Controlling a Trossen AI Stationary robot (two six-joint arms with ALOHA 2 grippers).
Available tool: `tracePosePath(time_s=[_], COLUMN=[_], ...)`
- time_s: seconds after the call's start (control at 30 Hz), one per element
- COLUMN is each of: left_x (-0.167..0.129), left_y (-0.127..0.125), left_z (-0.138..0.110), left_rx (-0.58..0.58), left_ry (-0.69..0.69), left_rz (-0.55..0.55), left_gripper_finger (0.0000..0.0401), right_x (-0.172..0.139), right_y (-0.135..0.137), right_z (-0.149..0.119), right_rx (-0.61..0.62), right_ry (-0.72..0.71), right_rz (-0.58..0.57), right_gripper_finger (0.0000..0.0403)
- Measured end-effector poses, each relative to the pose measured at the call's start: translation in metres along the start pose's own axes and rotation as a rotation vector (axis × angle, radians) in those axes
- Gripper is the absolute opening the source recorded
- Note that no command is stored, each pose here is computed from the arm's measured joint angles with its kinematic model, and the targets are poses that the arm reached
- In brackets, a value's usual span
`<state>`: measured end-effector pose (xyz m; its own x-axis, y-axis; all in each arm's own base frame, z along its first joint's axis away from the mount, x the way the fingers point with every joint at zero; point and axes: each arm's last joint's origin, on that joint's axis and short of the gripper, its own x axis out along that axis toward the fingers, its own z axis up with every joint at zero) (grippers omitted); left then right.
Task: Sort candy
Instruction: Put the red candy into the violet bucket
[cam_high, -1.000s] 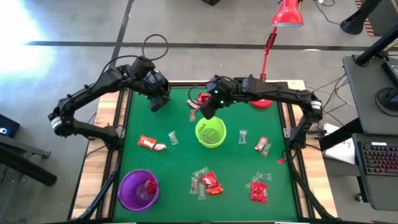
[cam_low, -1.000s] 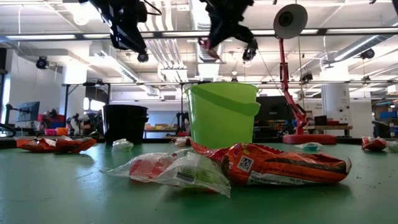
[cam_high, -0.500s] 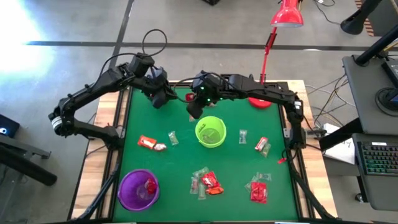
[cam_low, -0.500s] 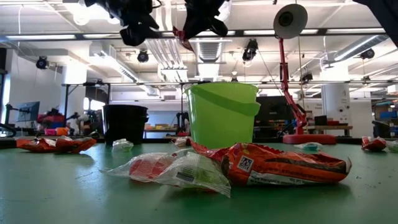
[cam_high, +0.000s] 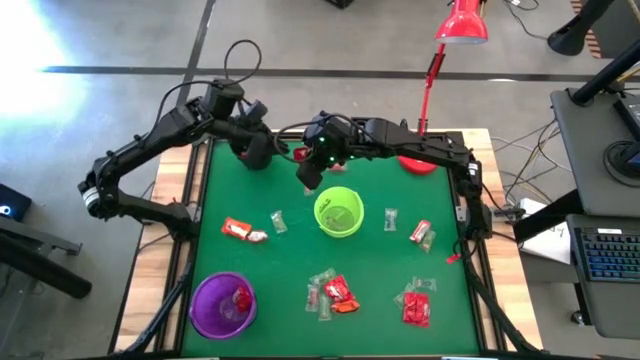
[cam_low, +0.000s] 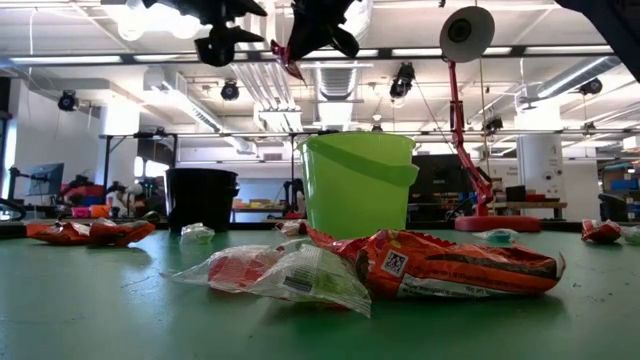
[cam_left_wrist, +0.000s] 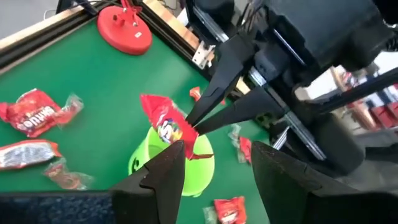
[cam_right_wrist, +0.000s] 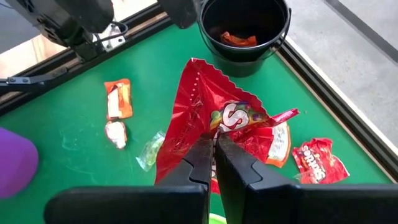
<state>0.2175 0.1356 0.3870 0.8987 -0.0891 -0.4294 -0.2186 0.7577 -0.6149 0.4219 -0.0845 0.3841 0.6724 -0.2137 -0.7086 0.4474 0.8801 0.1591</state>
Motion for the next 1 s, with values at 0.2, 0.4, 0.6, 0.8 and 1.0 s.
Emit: tracePosePath(time_s=[0.2,0.4,0.6,0.8,1.0], left_x=[0.011,0.028,0.042,0.05,0.051], left_y=[0.008,0.022,0.03,0.035,0.036], left_z=[0.001,0.002,0.006,0.009,0.008], left_rx=[-0.042,-0.08,-0.077,-0.058,-0.026], left_ry=[0.025,0.071,0.068,0.064,0.075], left_rz=[0.014,0.033,0.03,0.005,-0.009], left_gripper_finger=[0.0166,0.0166,0.0166,0.0165,0.0127], right_x=[-0.001,-0.001,-0.001,-0.002,-0.002], right_y=[0.0,0.0,-0.001,-0.001,-0.001], right_z=[0.001,0.001,0.001,0.0,0.0], right_rx=[0.002,0.004,0.004,0.002,0.003], right_ry=[-0.004,-0.003,-0.004,0.002,0.003], right_rz=[0.0,0.001,0.0,-0.002,-0.002], right_gripper_finger=[0.0008,0.0008,0.0008,0.0008,0.0008])
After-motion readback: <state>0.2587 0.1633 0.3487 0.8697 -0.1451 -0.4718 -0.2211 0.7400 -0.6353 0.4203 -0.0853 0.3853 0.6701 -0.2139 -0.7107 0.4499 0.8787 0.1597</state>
